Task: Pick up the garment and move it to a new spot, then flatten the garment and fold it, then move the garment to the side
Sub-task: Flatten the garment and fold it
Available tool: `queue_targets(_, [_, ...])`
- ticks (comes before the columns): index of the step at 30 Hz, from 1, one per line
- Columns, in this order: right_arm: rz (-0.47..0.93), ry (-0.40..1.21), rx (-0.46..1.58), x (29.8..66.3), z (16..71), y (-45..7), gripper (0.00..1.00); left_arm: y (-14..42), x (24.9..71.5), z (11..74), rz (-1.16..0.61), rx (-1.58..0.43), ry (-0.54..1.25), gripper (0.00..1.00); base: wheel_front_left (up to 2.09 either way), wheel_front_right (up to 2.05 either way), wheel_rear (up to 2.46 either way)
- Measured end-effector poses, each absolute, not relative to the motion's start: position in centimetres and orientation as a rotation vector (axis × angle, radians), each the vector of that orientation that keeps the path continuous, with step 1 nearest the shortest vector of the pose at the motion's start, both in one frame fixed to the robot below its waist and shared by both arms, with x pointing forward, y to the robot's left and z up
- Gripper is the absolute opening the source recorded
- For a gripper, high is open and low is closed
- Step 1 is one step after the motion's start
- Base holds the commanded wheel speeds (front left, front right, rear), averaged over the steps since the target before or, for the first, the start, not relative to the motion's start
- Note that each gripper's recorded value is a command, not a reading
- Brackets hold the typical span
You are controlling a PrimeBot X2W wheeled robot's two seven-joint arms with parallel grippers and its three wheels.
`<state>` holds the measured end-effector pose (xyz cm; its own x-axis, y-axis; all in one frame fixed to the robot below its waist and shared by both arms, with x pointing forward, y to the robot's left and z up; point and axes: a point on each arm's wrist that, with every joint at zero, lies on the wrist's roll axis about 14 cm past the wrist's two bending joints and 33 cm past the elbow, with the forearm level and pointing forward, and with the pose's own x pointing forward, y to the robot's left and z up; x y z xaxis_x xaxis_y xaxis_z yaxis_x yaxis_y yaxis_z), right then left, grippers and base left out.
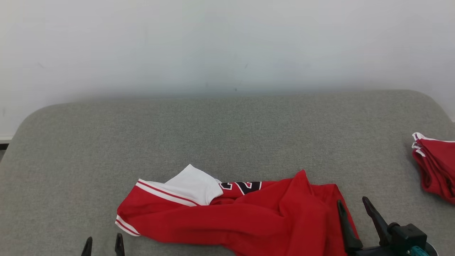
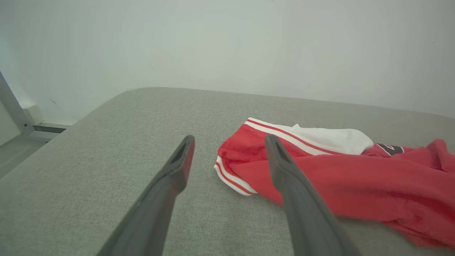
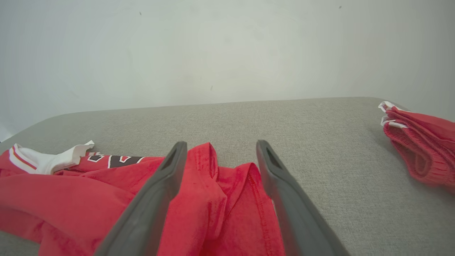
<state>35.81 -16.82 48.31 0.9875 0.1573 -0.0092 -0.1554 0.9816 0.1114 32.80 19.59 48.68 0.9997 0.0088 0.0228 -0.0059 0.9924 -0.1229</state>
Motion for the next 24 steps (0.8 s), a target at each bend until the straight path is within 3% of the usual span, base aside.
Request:
queue_targets(13, [0.142, 0.076, 0.103, 36.0, 48.1, -17.8, 1.0, 18.0, 33.5, 48.6, -0.057, -0.125, -0.02, 1.0, 0.0, 0.0, 0.0])
queue_targets(24, [0.192, 0.532, 0.141, 39.4, 46.2, -16.8, 1.0, 17.8, 33.1, 48.0, -0.054, -0.137, -0.005, 1.0, 0.0, 0.0, 0.0])
